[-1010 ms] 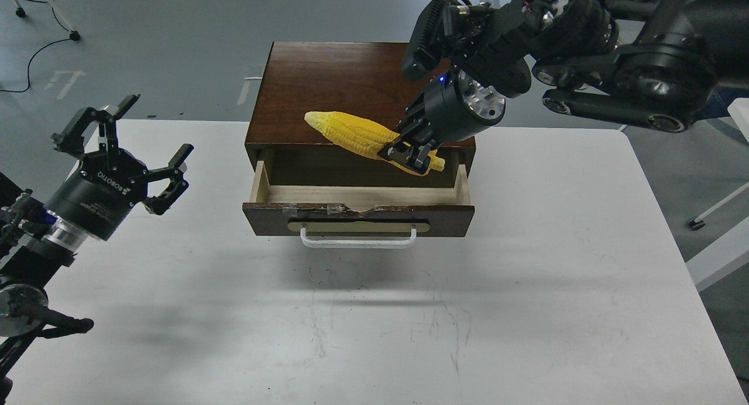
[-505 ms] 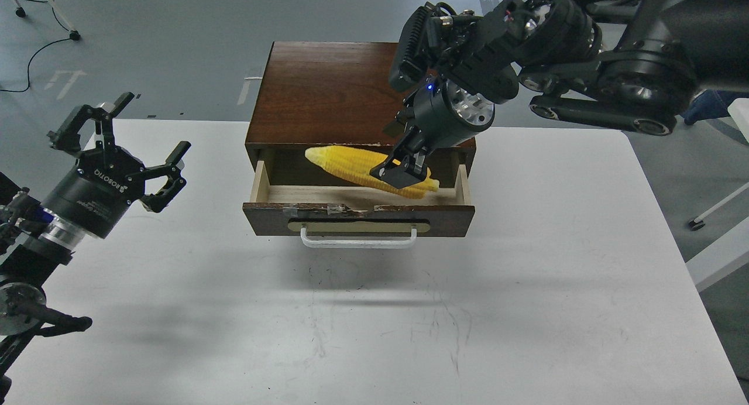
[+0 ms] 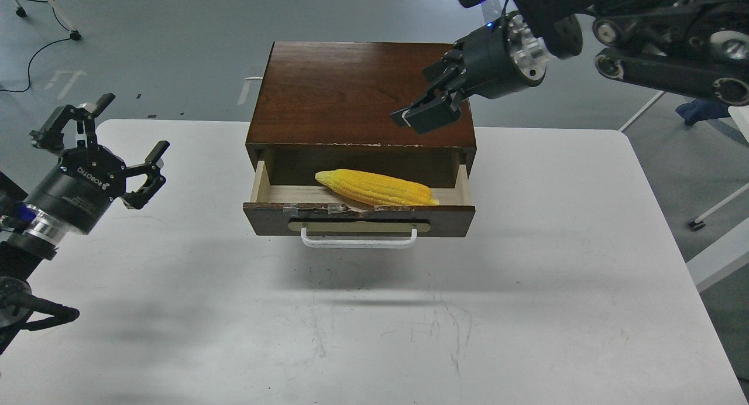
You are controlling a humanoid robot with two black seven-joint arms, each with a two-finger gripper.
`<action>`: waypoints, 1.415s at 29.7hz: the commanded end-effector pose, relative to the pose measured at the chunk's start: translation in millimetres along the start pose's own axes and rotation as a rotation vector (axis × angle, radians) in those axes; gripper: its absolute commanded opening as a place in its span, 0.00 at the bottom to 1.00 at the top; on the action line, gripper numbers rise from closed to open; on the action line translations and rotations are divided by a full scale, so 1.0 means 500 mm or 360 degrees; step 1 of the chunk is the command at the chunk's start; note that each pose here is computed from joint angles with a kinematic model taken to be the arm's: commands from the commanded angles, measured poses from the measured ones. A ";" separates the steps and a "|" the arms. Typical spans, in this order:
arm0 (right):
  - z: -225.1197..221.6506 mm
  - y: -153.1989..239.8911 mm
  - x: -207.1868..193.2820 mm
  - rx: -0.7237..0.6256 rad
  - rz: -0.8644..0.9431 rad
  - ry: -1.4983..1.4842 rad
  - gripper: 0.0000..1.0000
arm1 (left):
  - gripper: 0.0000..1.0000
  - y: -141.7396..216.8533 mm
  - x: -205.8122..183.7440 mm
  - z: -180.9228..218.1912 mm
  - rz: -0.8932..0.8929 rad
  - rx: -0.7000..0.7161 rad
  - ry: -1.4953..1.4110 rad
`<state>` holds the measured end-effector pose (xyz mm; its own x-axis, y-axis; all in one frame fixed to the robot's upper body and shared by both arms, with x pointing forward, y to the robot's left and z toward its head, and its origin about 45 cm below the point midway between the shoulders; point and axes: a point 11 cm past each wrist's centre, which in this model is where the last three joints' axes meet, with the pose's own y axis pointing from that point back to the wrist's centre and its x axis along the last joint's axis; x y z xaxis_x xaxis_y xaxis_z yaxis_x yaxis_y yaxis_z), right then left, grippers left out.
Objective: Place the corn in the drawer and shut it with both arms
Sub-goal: 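Withdraw the right gripper away from the chest, then bring the left gripper down in front of the drawer handle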
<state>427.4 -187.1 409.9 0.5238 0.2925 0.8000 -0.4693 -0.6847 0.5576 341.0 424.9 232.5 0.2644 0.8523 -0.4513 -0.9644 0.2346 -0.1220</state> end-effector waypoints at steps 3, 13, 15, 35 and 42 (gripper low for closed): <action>0.127 0.095 -0.089 0.0007 0.0413 -0.0734 0.99 | 0.99 -0.013 0.029 0.032 0.0085 -0.0129 0.0082; 0.257 0.119 -0.349 -0.0104 0.0913 -0.1582 0.99 | 0.99 -0.036 0.006 0.047 0.0010 -0.0142 0.0013; 0.275 0.112 -0.407 -0.0184 0.0975 -0.1690 0.99 | 0.99 -0.042 -0.009 0.054 -0.0048 -0.0136 -0.0075; 0.276 0.065 -0.534 -0.0294 0.0923 -0.1862 0.99 | 0.99 -0.044 -0.509 0.027 -0.1421 -0.0423 -0.1348; 0.275 0.065 -0.545 -0.0306 0.0914 -0.1874 0.99 | 0.99 -0.062 -0.567 -0.068 -0.1601 -0.0396 -0.1957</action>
<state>367.8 -379.7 180.6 0.4737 -0.8223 0.3154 -0.8713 -0.3854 0.3037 295.5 182.5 349.6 0.5746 0.4300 0.6964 -0.3723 0.8951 -0.2455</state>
